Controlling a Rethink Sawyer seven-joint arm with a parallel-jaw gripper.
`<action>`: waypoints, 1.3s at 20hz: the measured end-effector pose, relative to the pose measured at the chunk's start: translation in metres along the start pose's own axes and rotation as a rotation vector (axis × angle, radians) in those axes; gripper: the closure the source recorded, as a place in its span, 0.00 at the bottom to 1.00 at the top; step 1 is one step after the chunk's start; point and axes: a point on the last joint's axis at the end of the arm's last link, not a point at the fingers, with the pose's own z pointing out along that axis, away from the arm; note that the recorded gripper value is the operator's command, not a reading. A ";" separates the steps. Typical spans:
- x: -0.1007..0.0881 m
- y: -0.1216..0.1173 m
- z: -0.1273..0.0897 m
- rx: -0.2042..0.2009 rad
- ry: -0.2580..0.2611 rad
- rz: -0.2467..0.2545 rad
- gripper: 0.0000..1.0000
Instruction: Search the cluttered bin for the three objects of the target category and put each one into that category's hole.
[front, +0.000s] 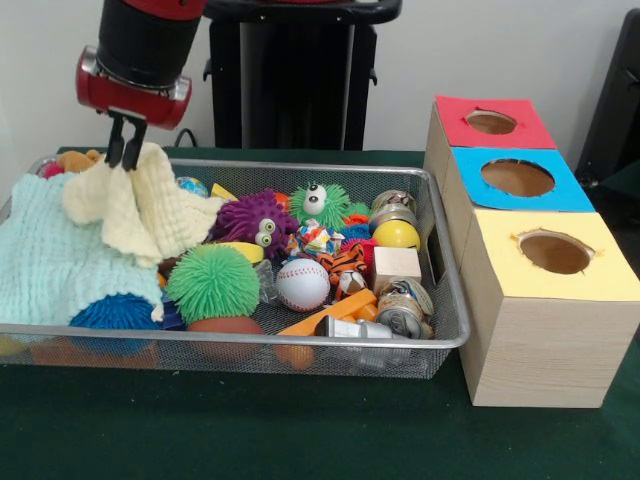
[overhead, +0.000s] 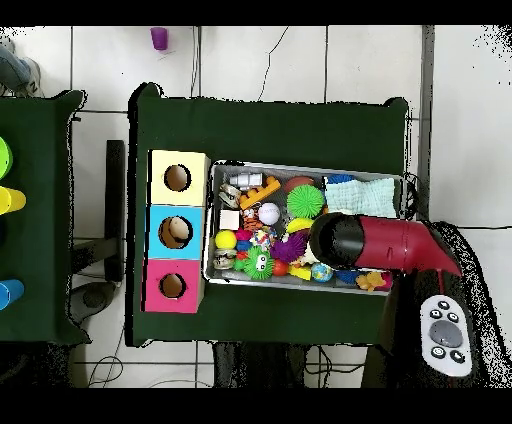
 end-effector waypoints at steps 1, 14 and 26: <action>-0.001 0.001 0.002 0.002 -0.009 -0.004 1.00; 0.005 0.024 0.044 -0.013 -0.036 -0.045 0.00; 0.005 0.029 0.046 -0.023 -0.033 -0.049 0.00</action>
